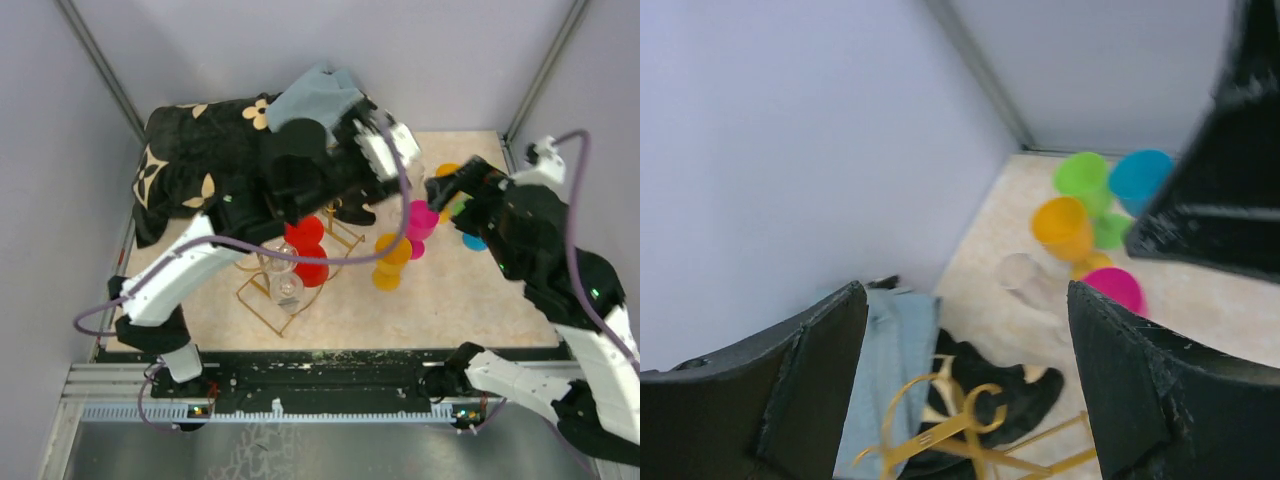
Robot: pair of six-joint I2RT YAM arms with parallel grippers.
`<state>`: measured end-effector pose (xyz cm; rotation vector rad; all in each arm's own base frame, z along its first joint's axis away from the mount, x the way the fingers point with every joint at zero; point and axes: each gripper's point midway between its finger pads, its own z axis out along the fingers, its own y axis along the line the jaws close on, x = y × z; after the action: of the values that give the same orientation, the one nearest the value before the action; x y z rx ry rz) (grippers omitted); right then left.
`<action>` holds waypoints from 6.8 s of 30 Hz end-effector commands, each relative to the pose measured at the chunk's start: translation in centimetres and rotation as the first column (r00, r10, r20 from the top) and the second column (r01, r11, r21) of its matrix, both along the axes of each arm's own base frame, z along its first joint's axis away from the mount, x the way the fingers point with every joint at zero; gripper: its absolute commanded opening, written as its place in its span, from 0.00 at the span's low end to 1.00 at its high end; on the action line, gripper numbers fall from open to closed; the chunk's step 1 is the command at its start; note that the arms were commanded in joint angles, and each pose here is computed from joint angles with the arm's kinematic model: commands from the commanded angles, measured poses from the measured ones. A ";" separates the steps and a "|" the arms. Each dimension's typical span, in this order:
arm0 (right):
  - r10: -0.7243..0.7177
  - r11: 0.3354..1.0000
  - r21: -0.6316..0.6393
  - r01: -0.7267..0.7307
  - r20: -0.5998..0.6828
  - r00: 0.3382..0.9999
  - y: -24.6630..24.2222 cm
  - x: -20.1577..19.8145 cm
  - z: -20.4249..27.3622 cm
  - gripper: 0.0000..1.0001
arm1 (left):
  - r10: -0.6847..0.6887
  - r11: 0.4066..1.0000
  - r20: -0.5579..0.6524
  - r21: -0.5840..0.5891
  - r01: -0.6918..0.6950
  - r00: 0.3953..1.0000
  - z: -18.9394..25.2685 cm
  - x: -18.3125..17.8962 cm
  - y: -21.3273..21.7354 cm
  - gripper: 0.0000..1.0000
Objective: Take the wine glass off the wine glass rack
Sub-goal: Place the wine glass at the center of the board, then pick up the wine glass from the wine rack, then place the wine glass at the center of the board.
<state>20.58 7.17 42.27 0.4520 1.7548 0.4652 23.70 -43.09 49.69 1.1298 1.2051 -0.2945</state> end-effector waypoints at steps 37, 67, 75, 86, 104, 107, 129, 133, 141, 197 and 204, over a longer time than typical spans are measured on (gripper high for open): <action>0.720 0.512 0.645 -0.567 0.037 0.693 21.6 -1.2 -3.6 0.64 | -0.149 0.692 -0.888 -0.408 -0.595 0.435 -9.4 14.3 27.2 0.82; 0.765 0.494 0.651 -0.576 -0.010 0.644 24.0 -3.2 -5.8 0.31 | -0.230 0.698 -0.878 -0.449 -0.558 0.419 -9.4 14.2 27.0 1.00; 0.769 0.487 0.656 -0.576 -0.011 0.639 24.2 -3.1 -6.0 0.06 | -0.230 0.703 -0.880 -0.445 -0.554 0.415 -9.5 13.9 27.0 1.00; 0.740 0.498 0.659 -0.564 0.016 0.672 22.4 -3.8 -4.4 0.00 | -0.238 0.703 -0.881 -0.446 -0.554 0.409 -9.5 13.9 26.9 1.00; 0.728 0.510 0.676 -0.531 -0.010 0.686 20.8 -5.0 -4.9 0.00 | -0.262 0.708 -0.876 -0.460 -0.536 0.405 -9.5 14.5 26.6 1.00; 0.727 0.506 0.679 -0.532 -0.002 0.687 20.5 -5.2 -4.5 0.00 | -0.269 0.709 -0.873 -0.466 -0.530 0.407 -9.4 14.5 26.5 1.00; 0.438 0.685 0.531 -0.499 0.248 0.864 6.1 -9.1 13.3 0.00 | -0.477 0.679 -0.608 -0.713 -0.173 0.635 6.1 13.2 24.7 1.00; 0.409 0.641 0.517 -0.568 0.396 0.822 7.8 -7.6 16.3 0.00 | -0.576 0.657 -0.594 -0.745 -0.115 0.561 6.7 11.5 22.8 1.00; 0.444 0.560 0.427 -0.710 0.568 0.693 13.6 -5.0 22.4 0.00 | -0.720 0.628 -0.572 -0.778 0.018 0.393 6.0 5.6 17.7 1.00; 0.364 0.638 0.564 -0.525 0.380 0.850 11.5 -1.8 9.2 0.52 | -0.733 0.636 -0.414 -0.699 0.327 0.540 11.2 -2.7 18.4 0.00; 0.181 0.817 0.508 -0.272 0.222 0.958 2.6 -5.3 6.4 0.76 | -0.689 0.695 -0.415 -0.612 0.377 0.595 9.5 -2.3 13.1 0.00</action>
<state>17.17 15.71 51.26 0.4754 1.4410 1.4080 19.73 -27.69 62.28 0.9057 1.1504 -1.6290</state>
